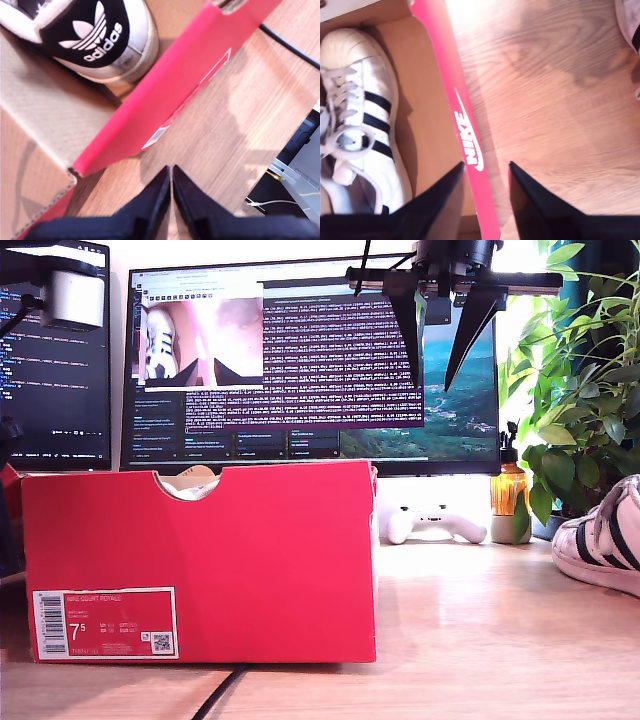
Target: Pack the white shoes by picking the first shoe and placing it inside the red shoebox, left side, then picking and rotating the second shoe and placing it in the shoebox
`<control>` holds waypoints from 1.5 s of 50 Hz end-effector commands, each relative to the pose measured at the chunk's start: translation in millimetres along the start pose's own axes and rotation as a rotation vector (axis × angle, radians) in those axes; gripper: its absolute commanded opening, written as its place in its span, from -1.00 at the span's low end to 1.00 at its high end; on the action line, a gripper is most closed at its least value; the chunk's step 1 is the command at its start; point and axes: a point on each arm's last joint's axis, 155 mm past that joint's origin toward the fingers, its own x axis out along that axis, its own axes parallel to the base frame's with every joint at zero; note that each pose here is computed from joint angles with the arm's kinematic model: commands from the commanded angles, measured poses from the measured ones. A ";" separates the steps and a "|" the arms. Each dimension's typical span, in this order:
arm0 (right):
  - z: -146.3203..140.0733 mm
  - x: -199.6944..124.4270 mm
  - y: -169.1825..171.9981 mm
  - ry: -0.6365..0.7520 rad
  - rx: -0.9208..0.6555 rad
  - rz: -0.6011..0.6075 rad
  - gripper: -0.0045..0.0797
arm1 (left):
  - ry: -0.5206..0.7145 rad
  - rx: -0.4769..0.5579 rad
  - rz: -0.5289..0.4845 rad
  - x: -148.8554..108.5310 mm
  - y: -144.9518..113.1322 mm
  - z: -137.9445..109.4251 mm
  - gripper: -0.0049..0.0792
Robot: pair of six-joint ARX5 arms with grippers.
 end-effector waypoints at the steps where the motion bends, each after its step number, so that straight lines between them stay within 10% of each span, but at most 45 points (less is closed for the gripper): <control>1: 0.6 -19.9 -3.0 -0.043 -0.003 0.022 -0.20 | 0.007 0.012 -0.005 3.2 -2.0 -1.1 -0.93; 35: 29.5 -74.6 -38.3 -0.290 0.248 -0.015 -0.14 | 0.007 0.012 -0.005 3.2 -2.0 -1.2 -0.93; 49: 40.6 -62.3 -65.7 -0.253 0.509 -0.024 0.27 | 0.007 0.012 -0.005 3.2 -2.1 -1.1 -0.93; 75: -41.6 5.2 -128.3 -0.021 0.746 -0.232 0.29 | 0.007 0.012 -0.005 3.2 -2.0 -1.2 -0.93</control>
